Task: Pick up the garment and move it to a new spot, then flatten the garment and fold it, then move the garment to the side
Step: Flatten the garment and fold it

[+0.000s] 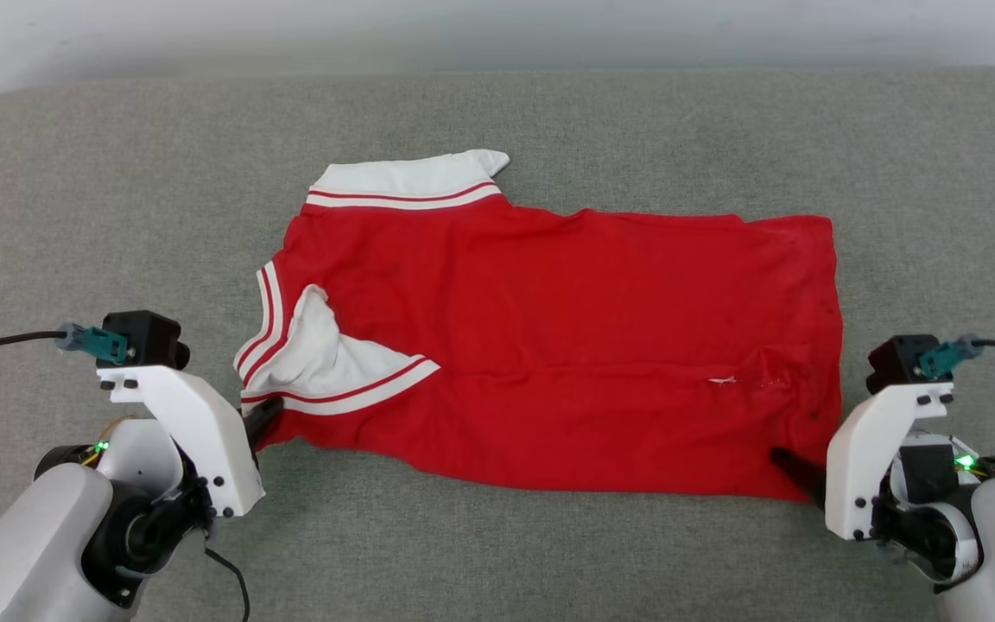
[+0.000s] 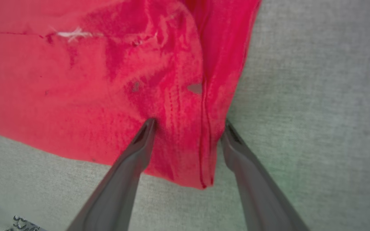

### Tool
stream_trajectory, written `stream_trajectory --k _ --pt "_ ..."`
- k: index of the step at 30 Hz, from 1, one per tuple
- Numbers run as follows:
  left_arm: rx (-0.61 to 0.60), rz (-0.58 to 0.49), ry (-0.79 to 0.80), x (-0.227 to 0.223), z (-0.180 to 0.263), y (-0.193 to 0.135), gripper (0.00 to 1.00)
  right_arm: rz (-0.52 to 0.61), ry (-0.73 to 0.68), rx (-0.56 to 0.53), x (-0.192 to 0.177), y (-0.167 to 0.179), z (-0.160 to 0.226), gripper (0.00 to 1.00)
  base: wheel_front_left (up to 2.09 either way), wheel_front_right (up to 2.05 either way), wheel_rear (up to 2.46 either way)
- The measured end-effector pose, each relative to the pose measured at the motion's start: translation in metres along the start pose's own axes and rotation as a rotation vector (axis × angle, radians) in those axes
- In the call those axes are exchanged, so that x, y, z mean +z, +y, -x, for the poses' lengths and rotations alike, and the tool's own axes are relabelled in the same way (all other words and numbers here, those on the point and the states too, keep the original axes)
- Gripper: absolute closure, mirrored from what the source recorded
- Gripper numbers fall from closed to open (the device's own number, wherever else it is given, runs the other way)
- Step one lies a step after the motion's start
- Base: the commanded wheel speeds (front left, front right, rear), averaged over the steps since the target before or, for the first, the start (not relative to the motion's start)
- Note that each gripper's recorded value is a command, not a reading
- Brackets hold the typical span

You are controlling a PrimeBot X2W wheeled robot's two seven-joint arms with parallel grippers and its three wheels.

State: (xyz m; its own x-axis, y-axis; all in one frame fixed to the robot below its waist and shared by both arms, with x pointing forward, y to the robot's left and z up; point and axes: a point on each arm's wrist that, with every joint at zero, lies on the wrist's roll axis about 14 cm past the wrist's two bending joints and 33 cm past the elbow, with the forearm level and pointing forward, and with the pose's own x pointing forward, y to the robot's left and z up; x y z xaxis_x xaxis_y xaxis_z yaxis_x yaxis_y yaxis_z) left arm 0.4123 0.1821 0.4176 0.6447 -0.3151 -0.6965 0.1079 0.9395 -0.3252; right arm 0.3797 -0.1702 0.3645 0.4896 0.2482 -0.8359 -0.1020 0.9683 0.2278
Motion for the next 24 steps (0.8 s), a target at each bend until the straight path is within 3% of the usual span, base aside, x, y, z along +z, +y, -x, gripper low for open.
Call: stream_trajectory --k 2,11,24 --pt "0.002 0.004 -0.003 0.001 -0.001 0.001 1.0 0.007 0.016 0.01 0.001 0.002 -0.004 1.0 0.0 0.0 0.0" --pt "0.008 0.009 -0.036 0.001 0.006 0.001 1.0 0.037 -0.036 0.032 0.013 0.009 0.003 1.0 0.0 0.0 0.0" --pt "0.026 0.077 -0.125 -0.024 0.048 -0.003 1.0 0.096 -0.156 0.066 0.016 0.024 0.047 1.0 0.0 0.0 0.0"
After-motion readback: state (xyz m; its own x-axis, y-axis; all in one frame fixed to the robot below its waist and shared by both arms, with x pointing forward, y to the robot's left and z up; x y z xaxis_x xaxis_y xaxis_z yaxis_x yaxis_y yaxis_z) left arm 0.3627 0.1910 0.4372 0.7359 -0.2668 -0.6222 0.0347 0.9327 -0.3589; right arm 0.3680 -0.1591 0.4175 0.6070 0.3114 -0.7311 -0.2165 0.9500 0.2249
